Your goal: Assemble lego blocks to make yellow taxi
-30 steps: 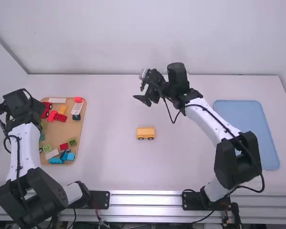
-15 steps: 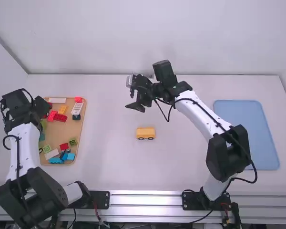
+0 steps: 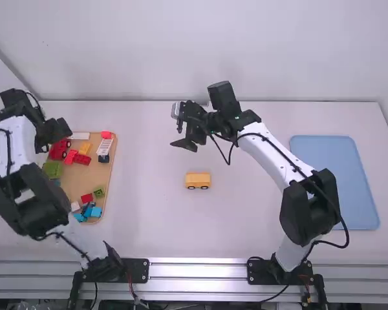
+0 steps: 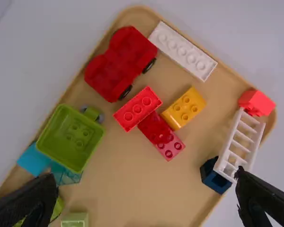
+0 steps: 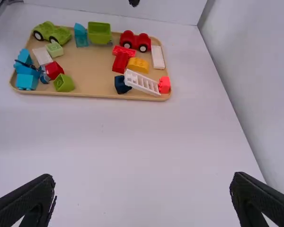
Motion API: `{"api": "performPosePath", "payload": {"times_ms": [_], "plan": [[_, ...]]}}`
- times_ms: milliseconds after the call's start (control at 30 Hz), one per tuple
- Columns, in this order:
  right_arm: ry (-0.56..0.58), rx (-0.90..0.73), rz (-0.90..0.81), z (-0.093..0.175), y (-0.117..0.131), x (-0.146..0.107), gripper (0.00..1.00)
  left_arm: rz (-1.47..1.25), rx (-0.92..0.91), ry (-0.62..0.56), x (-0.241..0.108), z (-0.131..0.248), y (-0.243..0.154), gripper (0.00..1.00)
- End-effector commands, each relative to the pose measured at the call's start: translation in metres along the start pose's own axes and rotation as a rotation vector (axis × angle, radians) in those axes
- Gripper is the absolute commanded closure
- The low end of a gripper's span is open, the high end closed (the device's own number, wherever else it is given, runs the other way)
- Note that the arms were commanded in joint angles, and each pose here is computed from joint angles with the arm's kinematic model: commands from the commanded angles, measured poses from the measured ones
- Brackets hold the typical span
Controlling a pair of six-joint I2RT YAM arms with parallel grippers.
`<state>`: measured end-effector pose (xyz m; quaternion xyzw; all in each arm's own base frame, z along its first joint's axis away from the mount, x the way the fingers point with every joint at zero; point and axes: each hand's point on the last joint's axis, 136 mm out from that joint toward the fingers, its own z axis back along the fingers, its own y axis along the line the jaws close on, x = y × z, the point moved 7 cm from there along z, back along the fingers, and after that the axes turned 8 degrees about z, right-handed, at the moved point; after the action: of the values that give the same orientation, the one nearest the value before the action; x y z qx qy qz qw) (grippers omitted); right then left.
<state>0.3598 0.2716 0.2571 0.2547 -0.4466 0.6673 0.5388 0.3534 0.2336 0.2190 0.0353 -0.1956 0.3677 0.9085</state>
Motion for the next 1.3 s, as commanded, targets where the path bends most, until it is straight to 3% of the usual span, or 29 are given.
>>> {"api": "performPosePath", "payload": {"times_ms": [0, 167, 467, 767, 867, 1267], "plan": [[-0.019, -0.007, 0.013, 0.003, -0.006, 0.007, 0.01, -0.135, -0.033, 0.05, 0.008, -0.015, -0.017, 0.01], [-0.019, -0.008, 0.007, 0.003, -0.007, 0.007, 0.01, -0.36, -0.047, 0.152, 0.01, -0.048, -0.042, 0.0], [-0.008, 0.007, -0.013, 0.003, -0.003, 0.005, 0.01, -0.811, -0.012, 0.325, -0.017, -0.118, -0.065, 0.24], [0.026, -0.003, -0.029, 0.004, -0.004, -0.001, 0.01, -0.664, 0.006, 0.23, -0.001, -0.139, -0.048, 0.3], [0.045, -0.018, -0.029, 0.004, -0.006, -0.003, 0.01, -0.713, -0.104, 0.246, -0.006, -0.141, -0.045, 0.32], [0.038, -0.018, -0.019, 0.003, -0.005, 0.0, 0.01, -0.783, -0.131, 0.289, -0.021, -0.151, -0.037, 0.4]]}}
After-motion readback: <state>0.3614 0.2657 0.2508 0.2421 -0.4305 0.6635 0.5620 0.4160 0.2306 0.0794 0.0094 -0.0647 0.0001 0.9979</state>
